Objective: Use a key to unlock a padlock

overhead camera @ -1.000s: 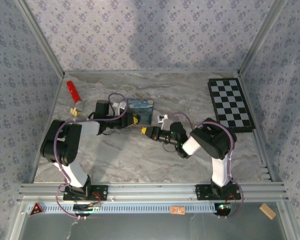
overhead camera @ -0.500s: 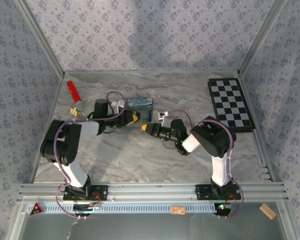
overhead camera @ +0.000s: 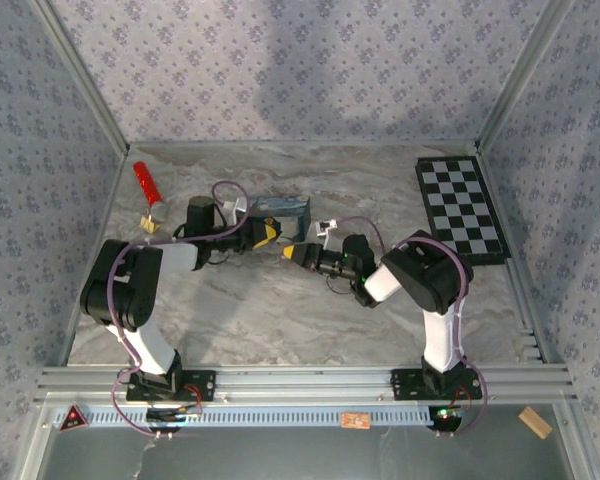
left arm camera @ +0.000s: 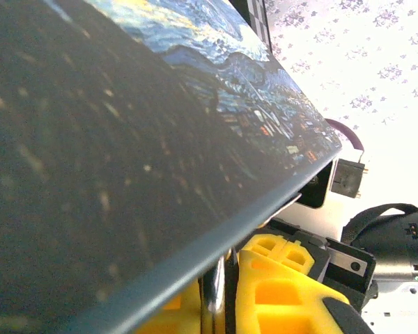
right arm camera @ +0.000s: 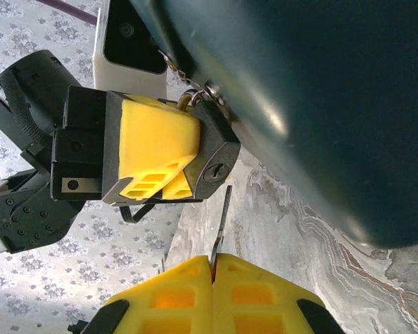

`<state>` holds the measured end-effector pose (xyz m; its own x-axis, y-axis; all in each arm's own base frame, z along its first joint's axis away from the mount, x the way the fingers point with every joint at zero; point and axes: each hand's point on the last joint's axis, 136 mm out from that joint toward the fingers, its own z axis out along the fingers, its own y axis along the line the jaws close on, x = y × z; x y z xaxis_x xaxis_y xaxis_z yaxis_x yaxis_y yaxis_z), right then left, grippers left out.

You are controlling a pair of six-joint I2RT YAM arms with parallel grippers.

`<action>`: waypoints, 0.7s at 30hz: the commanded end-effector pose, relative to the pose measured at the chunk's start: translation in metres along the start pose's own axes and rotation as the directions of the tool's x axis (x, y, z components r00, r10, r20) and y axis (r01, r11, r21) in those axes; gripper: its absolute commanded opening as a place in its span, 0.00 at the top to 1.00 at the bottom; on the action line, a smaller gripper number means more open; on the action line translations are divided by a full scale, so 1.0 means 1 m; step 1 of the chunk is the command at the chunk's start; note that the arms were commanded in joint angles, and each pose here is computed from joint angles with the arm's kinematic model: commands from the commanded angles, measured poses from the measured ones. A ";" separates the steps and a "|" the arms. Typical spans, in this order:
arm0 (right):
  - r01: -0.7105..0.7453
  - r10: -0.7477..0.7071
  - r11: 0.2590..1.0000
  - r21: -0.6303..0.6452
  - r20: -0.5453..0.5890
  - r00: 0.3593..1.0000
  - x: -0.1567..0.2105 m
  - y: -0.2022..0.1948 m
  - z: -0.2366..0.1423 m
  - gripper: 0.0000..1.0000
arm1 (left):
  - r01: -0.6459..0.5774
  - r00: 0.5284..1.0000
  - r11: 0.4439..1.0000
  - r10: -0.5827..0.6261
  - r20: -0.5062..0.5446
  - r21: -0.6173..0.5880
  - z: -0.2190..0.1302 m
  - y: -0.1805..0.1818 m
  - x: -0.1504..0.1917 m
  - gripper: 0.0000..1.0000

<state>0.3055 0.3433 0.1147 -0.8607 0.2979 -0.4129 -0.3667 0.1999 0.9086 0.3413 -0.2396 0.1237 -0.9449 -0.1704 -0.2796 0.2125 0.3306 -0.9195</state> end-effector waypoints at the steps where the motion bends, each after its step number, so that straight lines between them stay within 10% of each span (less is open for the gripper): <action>1: 0.027 -0.026 0.998 -0.055 0.016 1.000 -0.012 0.019 -0.001 1.00 | -0.119 0.993 0.989 0.118 0.014 0.093 -0.006 -0.031 -0.008 1.00; 21: 0.041 -0.040 0.995 -0.092 0.004 0.999 -0.014 0.033 -0.002 1.00 | -0.111 0.994 0.986 0.109 0.025 0.124 -0.007 -0.035 -0.010 1.00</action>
<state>0.3073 0.3386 0.1287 -0.8564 0.2978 -0.4217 -0.3854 0.1746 0.9061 0.3410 -0.2389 0.1293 -0.9490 -0.1857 -0.2547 0.1931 0.2962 -0.9354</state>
